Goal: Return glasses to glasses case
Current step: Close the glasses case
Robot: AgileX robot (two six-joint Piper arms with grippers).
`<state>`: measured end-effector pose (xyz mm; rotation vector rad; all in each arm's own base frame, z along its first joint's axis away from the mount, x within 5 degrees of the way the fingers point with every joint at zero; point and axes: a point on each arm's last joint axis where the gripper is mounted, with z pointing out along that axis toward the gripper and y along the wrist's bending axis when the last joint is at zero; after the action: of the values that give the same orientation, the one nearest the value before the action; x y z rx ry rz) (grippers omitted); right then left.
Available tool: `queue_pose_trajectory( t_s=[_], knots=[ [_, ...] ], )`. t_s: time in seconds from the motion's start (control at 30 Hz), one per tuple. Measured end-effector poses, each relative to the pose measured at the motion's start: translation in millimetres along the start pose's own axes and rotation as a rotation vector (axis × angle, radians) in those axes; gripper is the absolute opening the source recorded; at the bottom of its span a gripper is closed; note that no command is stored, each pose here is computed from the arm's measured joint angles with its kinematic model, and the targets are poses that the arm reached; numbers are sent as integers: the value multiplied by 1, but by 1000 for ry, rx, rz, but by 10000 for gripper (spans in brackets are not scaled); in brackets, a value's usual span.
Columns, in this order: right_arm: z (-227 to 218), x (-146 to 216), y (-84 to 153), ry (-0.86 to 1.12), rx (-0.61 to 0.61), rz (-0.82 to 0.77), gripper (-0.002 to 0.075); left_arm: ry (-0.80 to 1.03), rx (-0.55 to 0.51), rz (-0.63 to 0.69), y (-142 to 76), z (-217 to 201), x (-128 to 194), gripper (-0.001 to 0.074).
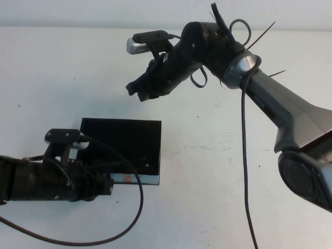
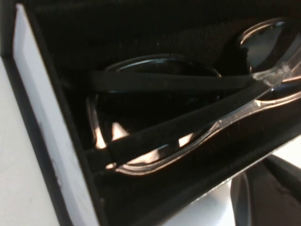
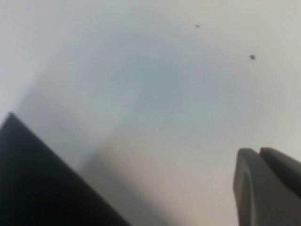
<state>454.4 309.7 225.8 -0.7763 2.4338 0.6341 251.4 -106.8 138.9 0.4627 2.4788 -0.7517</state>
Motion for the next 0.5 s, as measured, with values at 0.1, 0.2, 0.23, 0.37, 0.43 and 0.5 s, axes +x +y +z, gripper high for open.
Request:
queue_pose_trajectory(
  t_s=[0.1,0.2,0.23,0.37,0.43,0.5],
  knots=[
    [15,8,-9,30,10,25,-11,0,0,-1,0,0,0,-4],
    [28,20,-14,106,-1,42,-11,-1,0,-2,0,0,0,-4],
    [31,24,-14,133,-13,50,-11,-1,0,-3,0,0,0,-4],
    [31,29,-10,183,-63,74,-11,-2,0,-4,0,0,0,-4],
    [29,28,-7,201,-82,76,-11,-2,0,-4,0,0,0,-4],
    [24,26,-4,212,-98,71,-11,-2,0,-4,0,0,0,-4]
  ],
)
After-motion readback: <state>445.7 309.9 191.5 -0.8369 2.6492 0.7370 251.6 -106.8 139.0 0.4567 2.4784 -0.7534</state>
